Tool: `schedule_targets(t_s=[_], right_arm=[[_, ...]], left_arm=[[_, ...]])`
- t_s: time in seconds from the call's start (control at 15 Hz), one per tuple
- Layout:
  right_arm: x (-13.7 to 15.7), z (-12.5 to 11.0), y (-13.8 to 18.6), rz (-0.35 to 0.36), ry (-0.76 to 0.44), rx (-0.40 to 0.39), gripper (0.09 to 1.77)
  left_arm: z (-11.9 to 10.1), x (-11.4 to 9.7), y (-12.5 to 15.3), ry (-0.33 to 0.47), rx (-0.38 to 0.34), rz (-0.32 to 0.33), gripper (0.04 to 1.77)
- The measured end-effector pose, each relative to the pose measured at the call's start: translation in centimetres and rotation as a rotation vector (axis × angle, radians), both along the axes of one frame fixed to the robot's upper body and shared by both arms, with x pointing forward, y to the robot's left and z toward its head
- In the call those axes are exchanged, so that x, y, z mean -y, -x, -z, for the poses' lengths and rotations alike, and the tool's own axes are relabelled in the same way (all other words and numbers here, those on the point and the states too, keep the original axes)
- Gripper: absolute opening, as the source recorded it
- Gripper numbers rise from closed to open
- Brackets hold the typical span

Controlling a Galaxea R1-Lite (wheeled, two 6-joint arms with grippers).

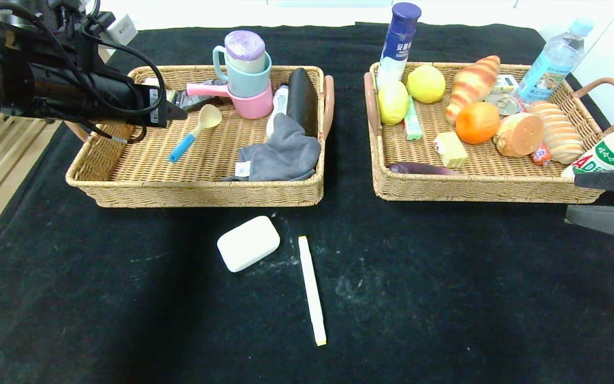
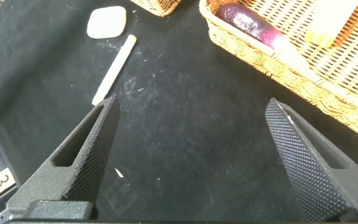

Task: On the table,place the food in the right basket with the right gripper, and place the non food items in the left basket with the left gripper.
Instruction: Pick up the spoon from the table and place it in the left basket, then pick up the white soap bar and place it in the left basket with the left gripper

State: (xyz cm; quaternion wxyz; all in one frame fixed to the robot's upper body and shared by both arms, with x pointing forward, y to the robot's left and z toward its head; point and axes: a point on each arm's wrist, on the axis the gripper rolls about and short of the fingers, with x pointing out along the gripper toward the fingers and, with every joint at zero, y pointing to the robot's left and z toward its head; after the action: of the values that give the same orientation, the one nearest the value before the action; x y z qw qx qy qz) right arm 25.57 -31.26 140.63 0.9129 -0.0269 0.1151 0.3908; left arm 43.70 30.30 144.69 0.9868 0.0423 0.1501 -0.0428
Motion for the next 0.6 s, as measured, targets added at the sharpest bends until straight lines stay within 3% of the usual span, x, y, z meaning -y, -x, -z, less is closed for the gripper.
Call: schedule_targets(t_s=[0.2, 0.6], right_arm=[[0.00, 0.00, -0.01, 0.000, 0.000, 0.001, 1.71], [0.00, 0.00, -0.01, -0.001, 0.000, 0.001, 1.71]], left_arm=[[-0.02, 0.00, 0.01, 0.001, 0.001, -0.001, 1.28], [0.05, 0.05, 0.08, 0.002, -0.004, 0.005, 1.51]])
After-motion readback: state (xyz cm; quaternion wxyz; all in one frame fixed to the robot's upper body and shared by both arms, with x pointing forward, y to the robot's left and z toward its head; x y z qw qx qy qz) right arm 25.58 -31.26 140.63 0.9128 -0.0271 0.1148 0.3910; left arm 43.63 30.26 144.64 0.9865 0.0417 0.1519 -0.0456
